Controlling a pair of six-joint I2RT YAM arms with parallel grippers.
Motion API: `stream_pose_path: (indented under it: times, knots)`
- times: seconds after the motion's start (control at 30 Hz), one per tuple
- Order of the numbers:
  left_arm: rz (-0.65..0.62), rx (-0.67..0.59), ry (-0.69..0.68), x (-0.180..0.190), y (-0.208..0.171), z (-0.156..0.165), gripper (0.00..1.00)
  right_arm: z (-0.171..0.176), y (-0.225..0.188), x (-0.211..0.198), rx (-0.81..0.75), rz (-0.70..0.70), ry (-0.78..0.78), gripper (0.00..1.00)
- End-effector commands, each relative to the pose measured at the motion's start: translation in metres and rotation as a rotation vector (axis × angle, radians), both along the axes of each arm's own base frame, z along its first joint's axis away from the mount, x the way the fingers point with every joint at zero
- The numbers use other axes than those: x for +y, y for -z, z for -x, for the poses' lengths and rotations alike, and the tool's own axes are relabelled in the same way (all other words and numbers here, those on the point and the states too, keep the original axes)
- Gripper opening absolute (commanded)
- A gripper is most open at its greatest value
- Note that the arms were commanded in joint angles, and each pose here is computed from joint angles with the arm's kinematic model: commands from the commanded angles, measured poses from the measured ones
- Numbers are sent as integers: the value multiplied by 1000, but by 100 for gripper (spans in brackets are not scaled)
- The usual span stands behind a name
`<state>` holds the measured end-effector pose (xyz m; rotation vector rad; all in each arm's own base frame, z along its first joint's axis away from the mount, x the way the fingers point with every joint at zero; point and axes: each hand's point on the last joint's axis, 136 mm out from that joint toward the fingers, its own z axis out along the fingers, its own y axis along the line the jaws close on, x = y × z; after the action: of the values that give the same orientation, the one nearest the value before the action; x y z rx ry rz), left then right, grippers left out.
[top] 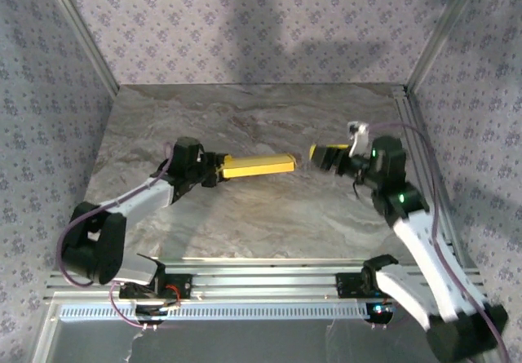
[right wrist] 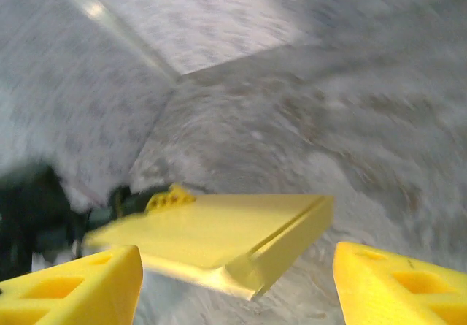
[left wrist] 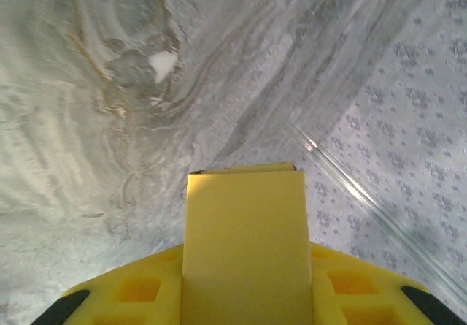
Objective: Fold the paper box
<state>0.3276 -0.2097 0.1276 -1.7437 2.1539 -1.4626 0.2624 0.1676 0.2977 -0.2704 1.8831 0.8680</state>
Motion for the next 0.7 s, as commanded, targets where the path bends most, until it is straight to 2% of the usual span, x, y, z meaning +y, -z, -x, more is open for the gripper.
stream_pose_path:
  times: [0.0,0.07,0.13,0.2,0.23,0.33,0.5,0.57,0.67]
  knots:
    - [-95,121,14,20,12,25,7,30,8,20,-562,404,-195,99]
    - [-115,127,31,22,12,28,6,63,11,47,-769,439,-401,99]
    - [-124,132,48,23,13,30,6,68,24,68,-927,673,-434,99]
    - [-126,133,55,23,15,32,5,60,39,82,-956,911,-478,99]
    - [-128,131,55,23,15,32,5,56,45,90,-923,975,-536,99]
    - [-138,132,51,25,15,32,4,47,59,108,-801,1041,-654,99]
    - [-141,128,57,25,13,32,3,26,84,124,-668,1139,-702,99]
    - [-140,126,57,24,13,32,3,24,98,128,-615,1154,-737,97]
    - [-134,128,57,23,14,31,3,30,110,138,-552,1129,-794,88]
